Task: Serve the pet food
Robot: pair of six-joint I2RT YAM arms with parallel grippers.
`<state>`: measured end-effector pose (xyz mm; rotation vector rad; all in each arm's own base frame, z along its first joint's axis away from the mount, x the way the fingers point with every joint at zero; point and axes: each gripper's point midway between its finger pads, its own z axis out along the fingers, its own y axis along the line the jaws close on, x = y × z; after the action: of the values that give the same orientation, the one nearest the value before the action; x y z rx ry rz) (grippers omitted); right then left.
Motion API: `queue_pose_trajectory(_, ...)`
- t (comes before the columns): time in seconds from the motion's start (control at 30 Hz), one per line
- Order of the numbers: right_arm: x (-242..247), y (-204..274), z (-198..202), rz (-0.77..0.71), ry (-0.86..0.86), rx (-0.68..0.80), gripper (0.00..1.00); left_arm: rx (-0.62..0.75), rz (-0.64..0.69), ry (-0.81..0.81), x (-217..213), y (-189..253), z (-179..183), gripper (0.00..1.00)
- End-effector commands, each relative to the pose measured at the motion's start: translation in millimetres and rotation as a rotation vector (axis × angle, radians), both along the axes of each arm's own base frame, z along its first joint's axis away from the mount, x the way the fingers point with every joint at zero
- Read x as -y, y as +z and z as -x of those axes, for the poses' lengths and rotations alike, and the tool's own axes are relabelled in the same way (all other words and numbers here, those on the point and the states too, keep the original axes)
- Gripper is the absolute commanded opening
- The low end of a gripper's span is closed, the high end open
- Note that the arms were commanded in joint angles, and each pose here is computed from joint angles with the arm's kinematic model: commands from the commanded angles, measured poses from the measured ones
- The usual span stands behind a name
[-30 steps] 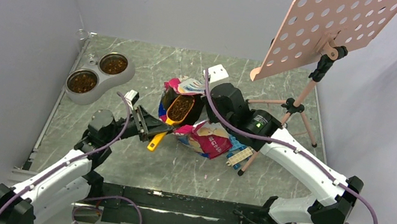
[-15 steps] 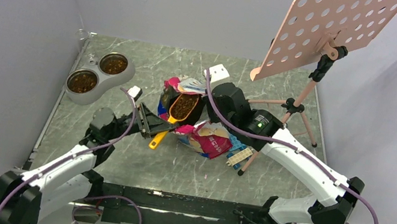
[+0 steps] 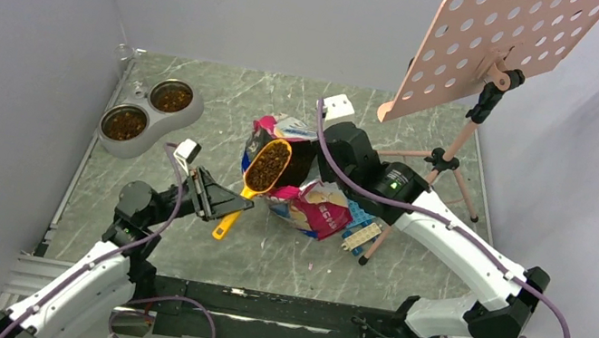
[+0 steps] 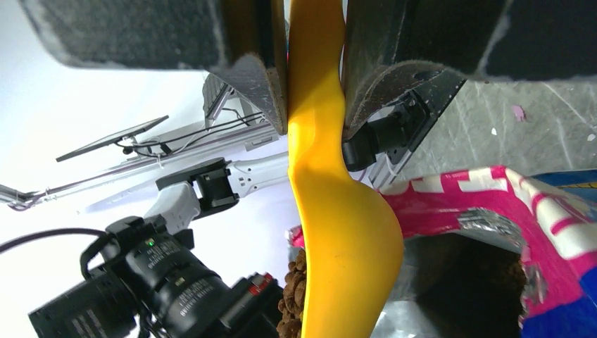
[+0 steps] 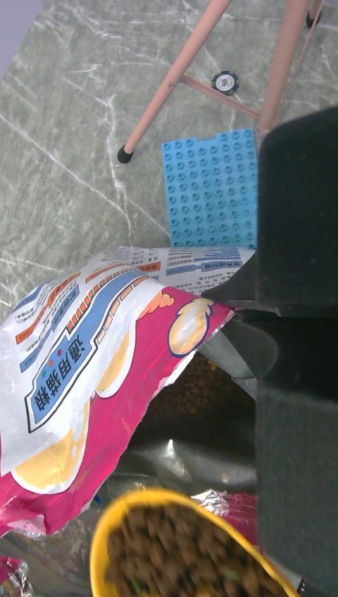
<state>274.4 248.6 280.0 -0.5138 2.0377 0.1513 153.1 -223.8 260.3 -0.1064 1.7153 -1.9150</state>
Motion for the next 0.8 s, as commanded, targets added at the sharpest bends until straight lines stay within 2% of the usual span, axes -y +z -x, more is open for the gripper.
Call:
queue_pose_trajectory(0.0,19,42,-17,-0.065,-0.133,0.087,0.0,0.09,0.05,0.009,-6,32,11,0.0)
queue_pose_trajectory(0.3,15,29,-14,-0.056,-0.1,0.055,0.0,0.122,0.15,0.104,-23,81,-5,0.0)
queue_pose_trajectory(0.6,17,29,-11,-0.053,-0.079,0.056,0.0,0.096,0.146,0.266,-67,117,-79,0.0)
queue_pose_trajectory(0.77,17,31,-10,-0.06,-0.073,0.06,0.0,0.069,0.167,0.395,-113,111,-120,0.0)
